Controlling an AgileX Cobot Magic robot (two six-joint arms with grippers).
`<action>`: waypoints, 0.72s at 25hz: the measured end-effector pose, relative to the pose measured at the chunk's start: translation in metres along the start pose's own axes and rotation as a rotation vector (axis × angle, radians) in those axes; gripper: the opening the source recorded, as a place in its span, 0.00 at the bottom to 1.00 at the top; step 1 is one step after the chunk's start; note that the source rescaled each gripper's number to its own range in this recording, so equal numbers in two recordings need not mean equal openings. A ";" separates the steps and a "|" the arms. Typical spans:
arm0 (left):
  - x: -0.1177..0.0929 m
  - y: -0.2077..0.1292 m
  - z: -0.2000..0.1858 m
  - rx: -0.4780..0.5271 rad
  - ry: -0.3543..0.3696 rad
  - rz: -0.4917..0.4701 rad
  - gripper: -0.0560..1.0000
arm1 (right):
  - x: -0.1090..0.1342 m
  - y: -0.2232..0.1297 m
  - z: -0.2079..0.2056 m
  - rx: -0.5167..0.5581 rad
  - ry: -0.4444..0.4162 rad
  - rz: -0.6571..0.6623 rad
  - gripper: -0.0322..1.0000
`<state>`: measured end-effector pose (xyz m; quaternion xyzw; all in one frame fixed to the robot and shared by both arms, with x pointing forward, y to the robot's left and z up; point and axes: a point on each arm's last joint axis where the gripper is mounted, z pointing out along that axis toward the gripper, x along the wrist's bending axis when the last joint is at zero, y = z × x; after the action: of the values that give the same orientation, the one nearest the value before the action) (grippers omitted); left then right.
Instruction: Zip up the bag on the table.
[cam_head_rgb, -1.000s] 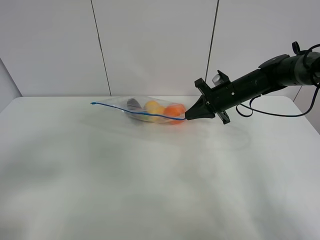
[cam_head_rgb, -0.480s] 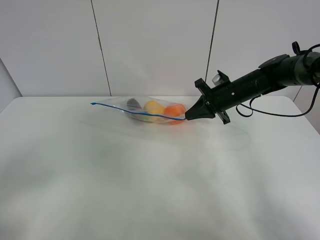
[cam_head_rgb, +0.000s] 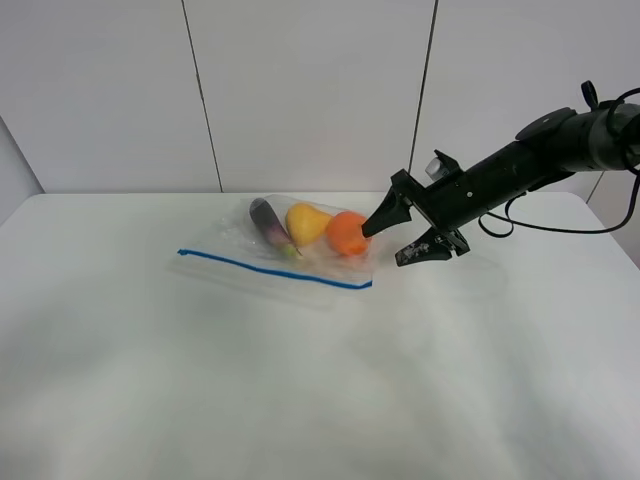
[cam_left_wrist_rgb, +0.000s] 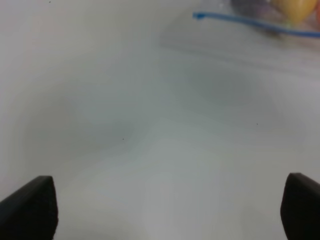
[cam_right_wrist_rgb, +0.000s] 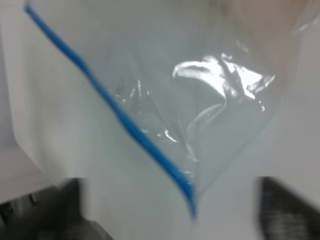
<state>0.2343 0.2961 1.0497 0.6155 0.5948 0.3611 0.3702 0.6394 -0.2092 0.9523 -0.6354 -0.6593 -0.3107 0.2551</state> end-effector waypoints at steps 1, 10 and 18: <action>0.000 0.000 0.000 0.000 0.000 0.000 1.00 | 0.000 0.001 -0.002 0.011 -0.017 -0.018 0.94; 0.000 0.000 0.000 0.000 0.000 0.000 1.00 | 0.012 0.031 -0.047 -0.002 -0.501 -0.160 0.99; 0.000 0.000 0.000 0.000 0.000 0.000 1.00 | -0.017 0.033 -0.082 0.019 -0.753 -0.133 0.99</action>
<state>0.2343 0.2961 1.0497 0.6155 0.5948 0.3611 0.3702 0.6686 -0.2807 0.9978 -0.6583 -0.7496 -0.0653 -0.0196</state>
